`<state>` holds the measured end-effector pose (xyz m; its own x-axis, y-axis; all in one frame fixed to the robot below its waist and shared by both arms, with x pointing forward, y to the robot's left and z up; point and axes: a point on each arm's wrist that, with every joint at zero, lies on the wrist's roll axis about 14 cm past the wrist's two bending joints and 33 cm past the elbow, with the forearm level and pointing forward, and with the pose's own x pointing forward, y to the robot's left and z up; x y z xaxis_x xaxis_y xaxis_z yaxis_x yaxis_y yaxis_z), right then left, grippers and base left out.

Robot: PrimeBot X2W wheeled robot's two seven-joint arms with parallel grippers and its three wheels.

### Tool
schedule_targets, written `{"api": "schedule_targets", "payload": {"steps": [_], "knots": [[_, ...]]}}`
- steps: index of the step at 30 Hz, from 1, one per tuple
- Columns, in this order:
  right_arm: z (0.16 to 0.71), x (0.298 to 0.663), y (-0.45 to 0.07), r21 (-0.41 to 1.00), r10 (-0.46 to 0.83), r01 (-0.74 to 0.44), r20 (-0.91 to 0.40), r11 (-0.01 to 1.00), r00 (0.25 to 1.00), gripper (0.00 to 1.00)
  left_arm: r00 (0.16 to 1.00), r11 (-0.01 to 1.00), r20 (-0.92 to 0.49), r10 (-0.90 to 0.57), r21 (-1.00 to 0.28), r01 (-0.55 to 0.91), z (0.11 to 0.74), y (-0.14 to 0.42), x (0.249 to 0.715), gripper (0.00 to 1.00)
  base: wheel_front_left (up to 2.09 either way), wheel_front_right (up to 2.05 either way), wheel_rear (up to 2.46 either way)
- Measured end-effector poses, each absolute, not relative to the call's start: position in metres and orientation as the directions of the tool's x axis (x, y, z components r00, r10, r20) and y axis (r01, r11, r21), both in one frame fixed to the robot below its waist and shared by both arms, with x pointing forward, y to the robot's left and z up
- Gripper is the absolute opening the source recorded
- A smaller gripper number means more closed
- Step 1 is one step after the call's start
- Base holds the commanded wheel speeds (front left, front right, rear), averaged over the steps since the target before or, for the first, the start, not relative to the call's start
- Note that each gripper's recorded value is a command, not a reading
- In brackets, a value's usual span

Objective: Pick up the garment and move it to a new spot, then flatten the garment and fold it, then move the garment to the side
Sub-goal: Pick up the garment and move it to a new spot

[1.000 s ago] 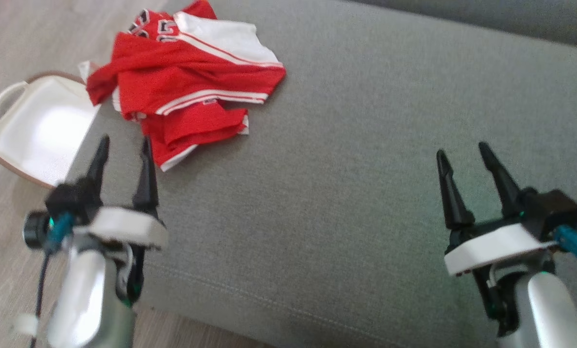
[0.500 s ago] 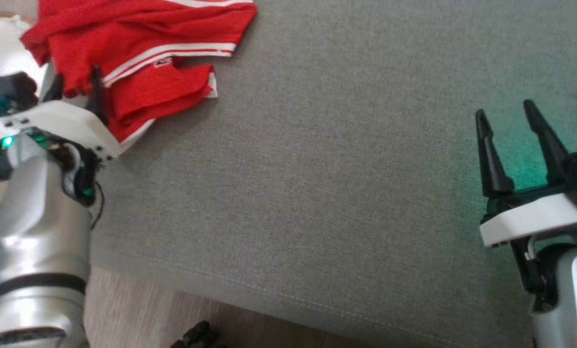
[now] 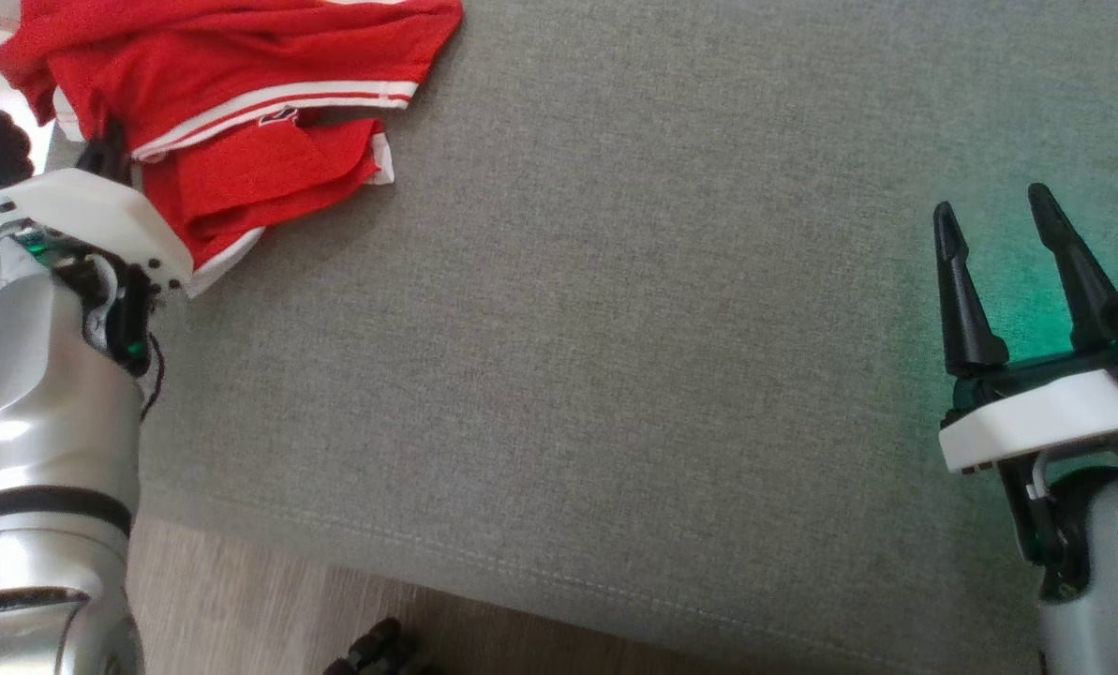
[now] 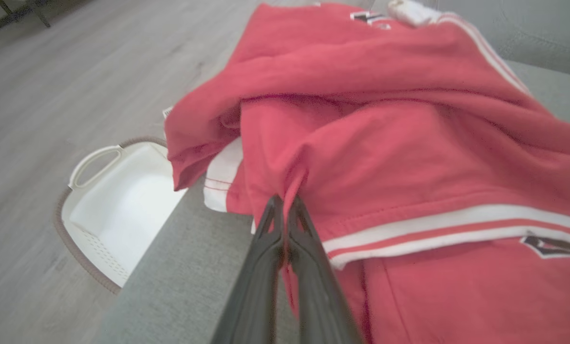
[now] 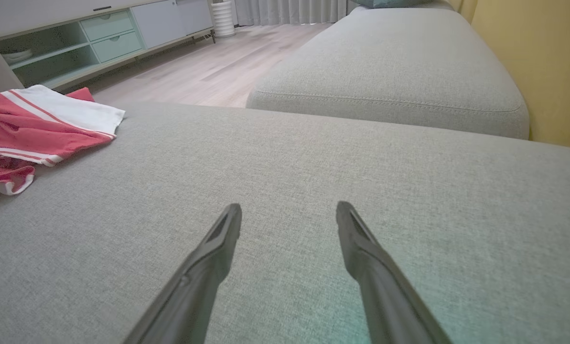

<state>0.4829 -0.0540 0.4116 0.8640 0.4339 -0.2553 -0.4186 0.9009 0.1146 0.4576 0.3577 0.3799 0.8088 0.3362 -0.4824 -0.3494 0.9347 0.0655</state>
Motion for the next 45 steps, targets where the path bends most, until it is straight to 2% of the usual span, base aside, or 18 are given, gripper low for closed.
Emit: {"api": "schedule_targets", "payload": {"steps": [7, 11, 15, 23, 26, 33, 37, 41, 45], "knots": [[0.434, 0.481, -0.052, 0.121, 0.426, -0.409, -0.2, 0.905, 0.883, 1.0, 0.894, 0.927, -0.246, 0.374, 0.127, -0.353, 0.447, 0.371, 0.475, 0.0, 0.0, 0.0, 0.0], [0.456, 0.475, -0.052, 0.122, 0.42, -0.405, -0.146, 0.906, 0.896, 1.0, 0.935, 0.932, -0.041, 0.351, 0.108, -0.345, 0.515, 0.364, 0.488, 0.0, 0.0, 0.0, 0.0], [0.482, 0.467, -0.054, 0.129, 0.407, -0.395, -0.08, 0.909, 0.91, 1.0, 0.935, 0.936, 0.109, 0.337, 0.072, -0.345, 0.556, 0.352, 0.47, 0.0, 0.0, 0.0, 0.0], [0.51, 0.434, -0.078, 0.124, 0.35, -0.344, -0.03, 0.931, 0.936, 1.0, 0.962, 0.973, 0.153, 0.224, 0.013, -0.229, 0.555, 0.281, 0.422, 0.0, 0.0, 0.0, 0.0], [0.516, 0.422, -0.089, 0.142, 0.322, -0.316, -0.019, 0.938, 0.946, 1.0, 0.974, 0.991, 0.181, 0.134, -0.009, -0.134, 0.568, 0.243, 0.42, 0.0, 0.0, 0.0, 0.0], [0.526, 0.403, -0.127, 0.137, 0.221, -0.219, -0.002, 0.966, 0.975, 1.0, 0.98, 0.987, 0.149, -0.129, -0.071, 0.141, 0.566, 0.139, 0.423, 0.0, 0.0, 0.0, 0.0], [0.525, 0.39, -0.154, 0.129, 0.145, -0.142, -0.014, 0.981, 0.989, 1.0, 0.938, 0.94, 0.146, -0.314, -0.092, 0.329, 0.564, 0.071, 0.426, 0.0, 0.0, 0.0, 0.0], [0.525, 0.378, -0.181, 0.118, 0.062, -0.059, -0.019, 0.991, 0.998, 1.0, 0.862, 0.858, 0.148, -0.485, -0.11, 0.502, 0.562, 0.007, 0.427, 0.0, 0.0, 0.0, 0.0], [0.522, 0.369, -0.201, 0.117, -0.001, 0.004, -0.033, 0.993, 0.999, 1.0, 0.795, 0.79, 0.172, -0.582, -0.11, 0.603, 0.567, -0.035, 0.431, 0.0, 0.0, 0.0, 0.0]]}}
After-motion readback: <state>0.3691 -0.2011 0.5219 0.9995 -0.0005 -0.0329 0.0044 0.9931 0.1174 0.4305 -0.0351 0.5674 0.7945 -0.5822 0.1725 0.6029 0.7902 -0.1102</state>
